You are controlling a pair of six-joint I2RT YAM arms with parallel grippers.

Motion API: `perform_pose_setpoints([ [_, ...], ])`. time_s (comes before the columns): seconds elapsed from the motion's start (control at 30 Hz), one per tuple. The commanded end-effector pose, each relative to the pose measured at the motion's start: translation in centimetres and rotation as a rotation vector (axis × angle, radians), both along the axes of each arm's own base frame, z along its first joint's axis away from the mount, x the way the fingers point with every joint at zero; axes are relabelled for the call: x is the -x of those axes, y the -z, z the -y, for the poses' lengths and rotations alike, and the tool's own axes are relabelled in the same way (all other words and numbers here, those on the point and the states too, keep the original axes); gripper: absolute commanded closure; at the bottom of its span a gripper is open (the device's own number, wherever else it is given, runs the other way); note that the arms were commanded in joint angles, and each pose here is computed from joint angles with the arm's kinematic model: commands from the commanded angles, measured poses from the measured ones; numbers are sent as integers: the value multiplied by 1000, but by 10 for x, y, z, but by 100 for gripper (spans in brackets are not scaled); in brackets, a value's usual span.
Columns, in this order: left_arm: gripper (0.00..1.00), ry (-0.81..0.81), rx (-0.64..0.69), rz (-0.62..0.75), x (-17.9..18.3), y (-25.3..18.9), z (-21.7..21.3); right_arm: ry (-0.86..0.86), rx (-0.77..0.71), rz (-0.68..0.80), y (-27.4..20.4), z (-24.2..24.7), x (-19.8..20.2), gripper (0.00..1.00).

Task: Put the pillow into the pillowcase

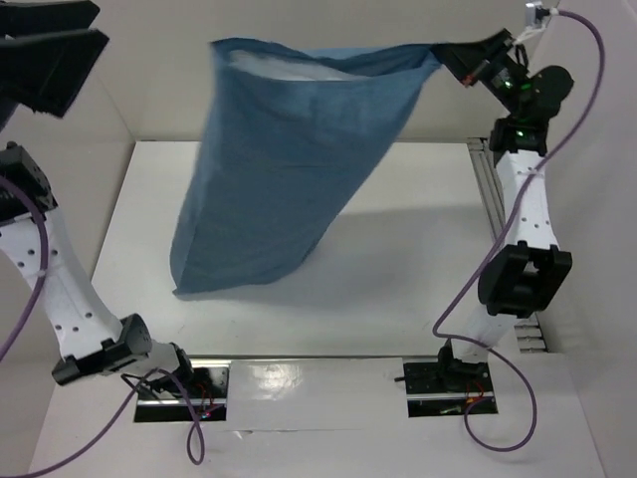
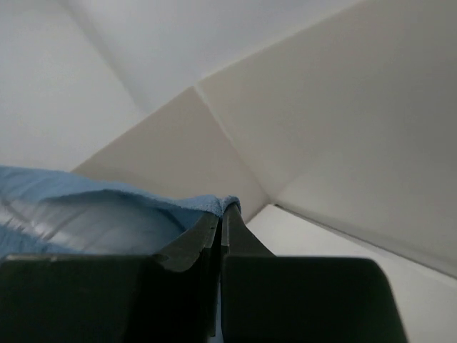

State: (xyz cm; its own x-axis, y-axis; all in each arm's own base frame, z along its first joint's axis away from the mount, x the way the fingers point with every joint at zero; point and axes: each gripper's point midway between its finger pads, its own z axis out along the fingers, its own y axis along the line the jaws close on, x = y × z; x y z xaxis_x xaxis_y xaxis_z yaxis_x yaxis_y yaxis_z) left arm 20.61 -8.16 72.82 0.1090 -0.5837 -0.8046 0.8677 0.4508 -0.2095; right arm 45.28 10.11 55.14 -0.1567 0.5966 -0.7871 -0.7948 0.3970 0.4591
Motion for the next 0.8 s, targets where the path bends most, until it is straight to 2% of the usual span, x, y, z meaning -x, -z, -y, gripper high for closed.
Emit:
perform_pose_setpoints([
  [0.0,0,18,-56,259,77,-19,36,223,-25,-97,42,75,-30,100],
  [0.03,0,17,-50,248,78,-18,36,233,-13,-179,61,79,-29,100],
  [0.07,0,2,-56,258,85,-17,39,266,23,-186,71,86,-30,100],
  [0.17,1,-40,-27,159,67,-7,32,297,89,-280,106,89,-33,100],
  [0.23,6,-65,-8,75,53,6,26,291,132,-378,134,85,-36,100],
  [0.27,9,-85,-6,44,43,15,23,307,194,-363,141,84,-37,100],
  [0.37,17,-81,34,-125,5,56,13,299,289,-466,189,72,-39,100],
  [0.4,17,-72,28,-166,-7,70,12,306,317,-494,202,68,-39,100],
  [0.43,17,-43,28,-287,-26,98,11,328,352,-579,232,61,-38,100],
  [0.47,17,-26,22,-333,-33,111,10,342,393,-587,243,57,-36,100],
  [0.5,15,1,10,-368,-39,126,11,353,413,-618,258,53,-35,100],
  [0.57,7,64,-22,-530,-71,186,15,374,451,-713,294,39,-30,100],
  [0.63,5,147,-80,-667,-83,234,41,375,463,-794,326,33,-28,100],
  [0.67,5,131,-91,-736,-94,259,47,368,469,-841,351,30,-27,100],
  [0.73,4,115,-141,-871,-98,309,53,390,464,-905,373,34,-29,89],
  [0.77,4,111,-145,-933,-98,334,58,396,487,-970,391,34,-30,73],
])
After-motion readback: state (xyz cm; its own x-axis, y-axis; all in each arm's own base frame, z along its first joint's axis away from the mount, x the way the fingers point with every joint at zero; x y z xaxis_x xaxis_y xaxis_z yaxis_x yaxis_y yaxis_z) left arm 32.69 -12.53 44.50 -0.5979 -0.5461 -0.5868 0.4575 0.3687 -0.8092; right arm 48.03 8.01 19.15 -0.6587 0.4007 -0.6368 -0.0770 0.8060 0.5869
